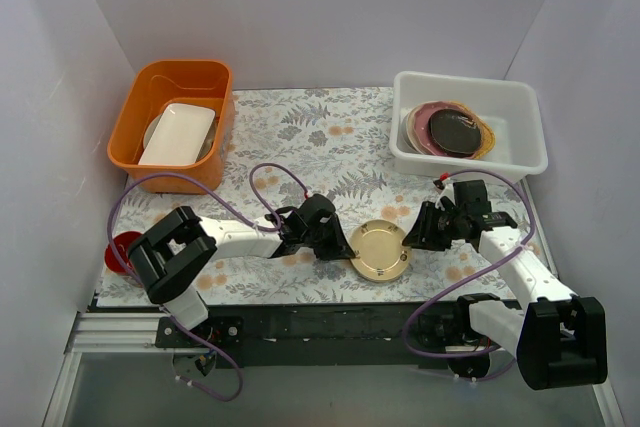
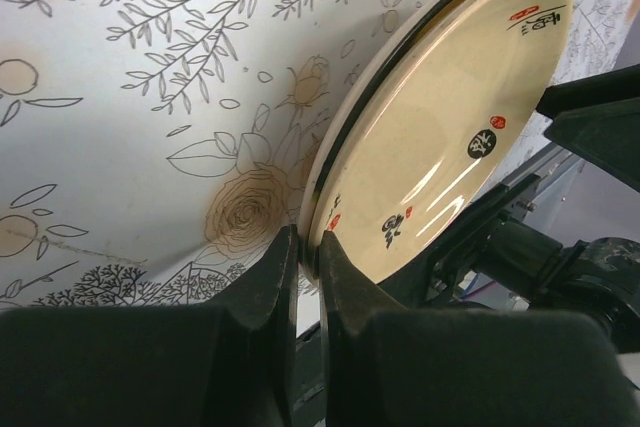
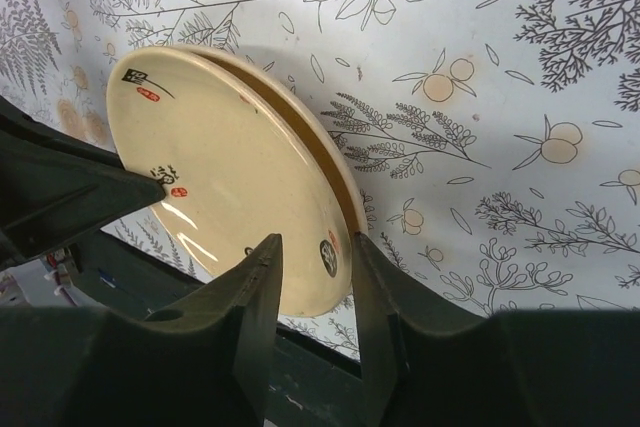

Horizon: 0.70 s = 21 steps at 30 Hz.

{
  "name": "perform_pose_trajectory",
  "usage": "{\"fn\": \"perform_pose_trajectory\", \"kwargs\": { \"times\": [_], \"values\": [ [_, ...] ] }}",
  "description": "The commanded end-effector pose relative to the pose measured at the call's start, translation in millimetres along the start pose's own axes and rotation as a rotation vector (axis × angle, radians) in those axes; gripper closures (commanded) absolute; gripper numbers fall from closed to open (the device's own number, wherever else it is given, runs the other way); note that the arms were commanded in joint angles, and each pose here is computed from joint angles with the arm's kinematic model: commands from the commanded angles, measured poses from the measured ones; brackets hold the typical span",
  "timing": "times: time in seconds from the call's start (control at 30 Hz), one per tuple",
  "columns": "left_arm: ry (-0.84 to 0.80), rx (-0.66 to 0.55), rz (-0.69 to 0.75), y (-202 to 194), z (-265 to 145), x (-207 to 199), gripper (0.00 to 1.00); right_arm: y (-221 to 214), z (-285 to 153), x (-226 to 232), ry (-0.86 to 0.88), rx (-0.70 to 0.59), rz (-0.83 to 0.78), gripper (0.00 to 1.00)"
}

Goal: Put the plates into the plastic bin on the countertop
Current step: Pick up the plate at the center of the board.

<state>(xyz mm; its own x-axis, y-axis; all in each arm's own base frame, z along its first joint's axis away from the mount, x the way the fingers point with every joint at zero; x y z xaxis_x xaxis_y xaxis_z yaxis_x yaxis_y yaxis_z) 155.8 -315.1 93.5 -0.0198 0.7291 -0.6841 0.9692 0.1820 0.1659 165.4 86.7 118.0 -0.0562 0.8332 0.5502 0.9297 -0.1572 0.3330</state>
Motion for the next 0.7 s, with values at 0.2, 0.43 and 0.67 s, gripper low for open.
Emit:
{"fn": "perform_pose_trajectory", "kwargs": {
  "times": [0.2,0.43,0.67],
  "values": [
    [-0.183,-0.032,0.025,7.0,-20.6,-33.4,1.0,2.1,2.7,7.2,0.044,-0.003,-0.04,0.68],
    [-0.148,-0.027,0.022,7.2,-18.3,-29.1,1.0,6.0,-1.1,9.5,0.008,-0.014,-0.067,0.8],
    [-0.093,-0.029,0.029,8.1,-13.8,-24.0,0.92,7.9,-3.3,11.0,-0.006,-0.013,-0.08,0.83]
  ]
}}
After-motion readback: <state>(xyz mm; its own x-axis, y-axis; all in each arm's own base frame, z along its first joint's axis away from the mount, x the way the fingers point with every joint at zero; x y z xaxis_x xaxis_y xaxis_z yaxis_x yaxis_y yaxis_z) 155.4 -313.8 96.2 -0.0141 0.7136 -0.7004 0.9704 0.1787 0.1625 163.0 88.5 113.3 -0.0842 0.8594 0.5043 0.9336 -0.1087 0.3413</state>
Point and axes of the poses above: each gripper's point midway between its finger pads, its own z axis out along the fingers, its own x axis along the line the jaws close on, y = z × x, the point moved 7 cm from there along -z, back along the fingers, and after that the axes turned 2 degrees about -z, right-handed, at the moved point
